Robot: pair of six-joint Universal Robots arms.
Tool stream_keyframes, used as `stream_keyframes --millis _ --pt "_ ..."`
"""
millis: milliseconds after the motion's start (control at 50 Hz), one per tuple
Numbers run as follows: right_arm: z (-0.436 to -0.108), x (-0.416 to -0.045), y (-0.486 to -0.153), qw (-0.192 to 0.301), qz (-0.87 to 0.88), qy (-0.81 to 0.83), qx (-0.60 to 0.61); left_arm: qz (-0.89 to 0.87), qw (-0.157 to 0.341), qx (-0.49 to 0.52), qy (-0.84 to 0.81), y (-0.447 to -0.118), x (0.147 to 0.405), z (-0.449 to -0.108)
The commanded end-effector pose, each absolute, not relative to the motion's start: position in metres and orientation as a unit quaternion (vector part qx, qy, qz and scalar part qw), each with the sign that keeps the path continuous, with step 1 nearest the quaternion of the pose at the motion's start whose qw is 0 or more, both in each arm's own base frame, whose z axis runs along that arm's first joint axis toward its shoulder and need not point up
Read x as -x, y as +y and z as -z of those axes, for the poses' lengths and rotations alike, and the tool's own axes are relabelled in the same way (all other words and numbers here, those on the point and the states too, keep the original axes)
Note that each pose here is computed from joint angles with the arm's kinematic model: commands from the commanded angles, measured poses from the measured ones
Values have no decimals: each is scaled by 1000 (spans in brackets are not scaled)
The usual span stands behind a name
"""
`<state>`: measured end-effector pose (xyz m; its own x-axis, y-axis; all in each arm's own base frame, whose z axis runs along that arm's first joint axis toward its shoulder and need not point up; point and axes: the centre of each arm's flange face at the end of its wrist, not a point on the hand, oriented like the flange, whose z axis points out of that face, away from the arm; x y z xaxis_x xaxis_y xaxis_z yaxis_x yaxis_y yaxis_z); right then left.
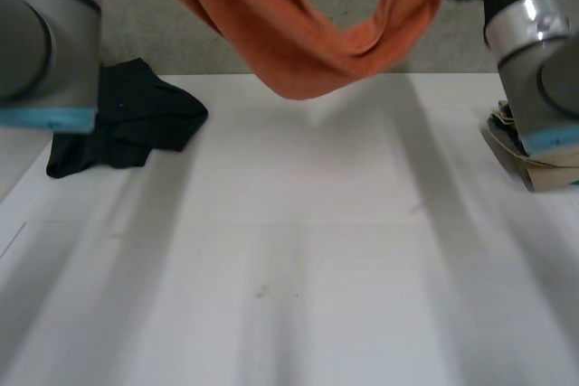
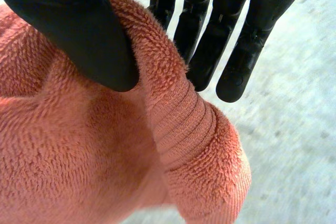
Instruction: Fold the laundry.
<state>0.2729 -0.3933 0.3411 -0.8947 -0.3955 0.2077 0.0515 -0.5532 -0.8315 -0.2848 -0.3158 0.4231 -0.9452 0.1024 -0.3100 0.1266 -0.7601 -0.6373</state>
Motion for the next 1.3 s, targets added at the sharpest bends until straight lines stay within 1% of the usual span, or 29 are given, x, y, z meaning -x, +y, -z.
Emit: stream_keyframes --millis 20,40,100,120,140,160,200,260,300,400,420,480,500,560,620,680,780,880,960,1040,1120,1300 --pt "-244 -248 -367 73 773 564 280 859 -2 -221 463 -313 289 -325" --pt "-223 -243 -358 59 752 580 308 850 -2 -227 476 -311 288 -313" --pt "-193 -237 -343 39 720 600 347 816 -5 -249 521 -301 284 -272" --pt "-174 -231 -332 26 697 614 370 807 -5 -254 533 -297 284 -262" --pt "-165 -227 -327 18 685 621 381 798 -6 -259 544 -294 282 -253" --pt "-157 -223 -323 9 674 627 390 782 -8 -268 562 -287 281 -236" --pt "-141 -212 -311 -20 648 640 413 768 -11 -278 577 -278 280 -223" --pt "-138 -205 -302 -37 629 647 430 748 -12 -289 597 -266 276 -206" --pt "-147 -200 -296 -44 617 657 432 742 -12 -292 604 -262 274 -201" --pt "-177 -189 -293 -24 603 687 406 749 -13 -290 596 -251 269 -211" --pt "-186 -188 -295 -11 604 697 387 750 -12 -288 595 -251 268 -213" --pt "-200 -189 -301 12 606 710 357 751 -12 -287 595 -249 266 -214" --pt "-208 -189 -304 27 606 718 340 751 -12 -287 595 -249 266 -214" --pt "-228 -190 -310 49 599 733 319 750 -12 -287 596 -248 267 -213" --pt "-235 -190 -316 59 581 749 314 750 -12 -287 596 -247 267 -213" --pt "-227 -192 -331 73 541 777 313 750 -12 -287 597 -247 266 -213" --pt "-228 -197 -349 88 514 796 309 751 -11 -286 595 -245 264 -215" --pt "-214 -202 -374 100 492 810 303 754 -10 -283 592 -245 262 -219" --pt "-200 -205 -384 119 469 822 300 755 -8 -282 592 -245 261 -220" --pt "-180 -207 -385 147 433 836 303 757 -8 -281 590 -246 260 -221" --pt "-160 -207 -387 149 411 847 302 757 -7 -280 591 -247 260 -221" --pt "-151 -209 -386 147 400 850 310 759 -2 -276 590 -251 257 -223"
